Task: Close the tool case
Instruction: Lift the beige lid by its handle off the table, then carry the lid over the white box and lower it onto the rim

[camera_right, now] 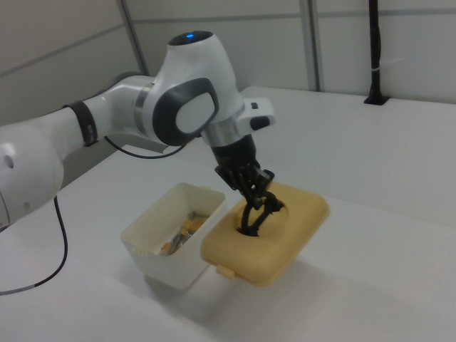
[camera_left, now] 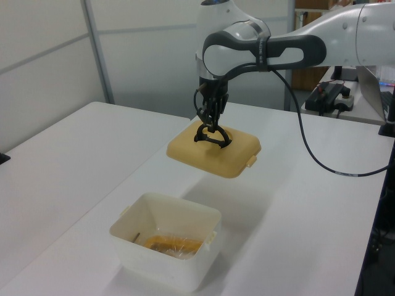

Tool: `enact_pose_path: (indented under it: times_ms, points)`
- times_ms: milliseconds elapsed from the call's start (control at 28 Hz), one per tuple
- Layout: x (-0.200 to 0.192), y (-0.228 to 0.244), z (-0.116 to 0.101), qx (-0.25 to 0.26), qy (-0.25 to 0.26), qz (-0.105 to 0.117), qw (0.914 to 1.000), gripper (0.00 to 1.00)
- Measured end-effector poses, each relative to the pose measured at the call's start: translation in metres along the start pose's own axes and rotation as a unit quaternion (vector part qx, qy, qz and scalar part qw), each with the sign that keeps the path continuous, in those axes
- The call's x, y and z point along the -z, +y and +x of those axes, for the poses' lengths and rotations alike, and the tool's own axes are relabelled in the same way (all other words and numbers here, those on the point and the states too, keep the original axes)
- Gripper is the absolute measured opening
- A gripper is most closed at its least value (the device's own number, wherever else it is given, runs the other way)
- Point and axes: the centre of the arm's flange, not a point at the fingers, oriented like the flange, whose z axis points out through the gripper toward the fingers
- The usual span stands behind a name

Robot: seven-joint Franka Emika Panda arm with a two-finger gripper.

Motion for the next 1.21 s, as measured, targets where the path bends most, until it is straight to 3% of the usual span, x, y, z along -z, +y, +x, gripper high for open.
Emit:
enact_pose_path:
  times_ms: [429, 607, 1214]
  points:
    - [0.003, -0.142, -0.007, 0.005, -0.011, 0.014, 0.9998, 0.11]
    - [0.004, -0.177, -0.012, 0.005, -0.013, 0.016, 0.9998, 0.11]
    - [-0.02, -0.226, -0.023, 0.015, -0.034, 0.015, 0.9992, 0.11]
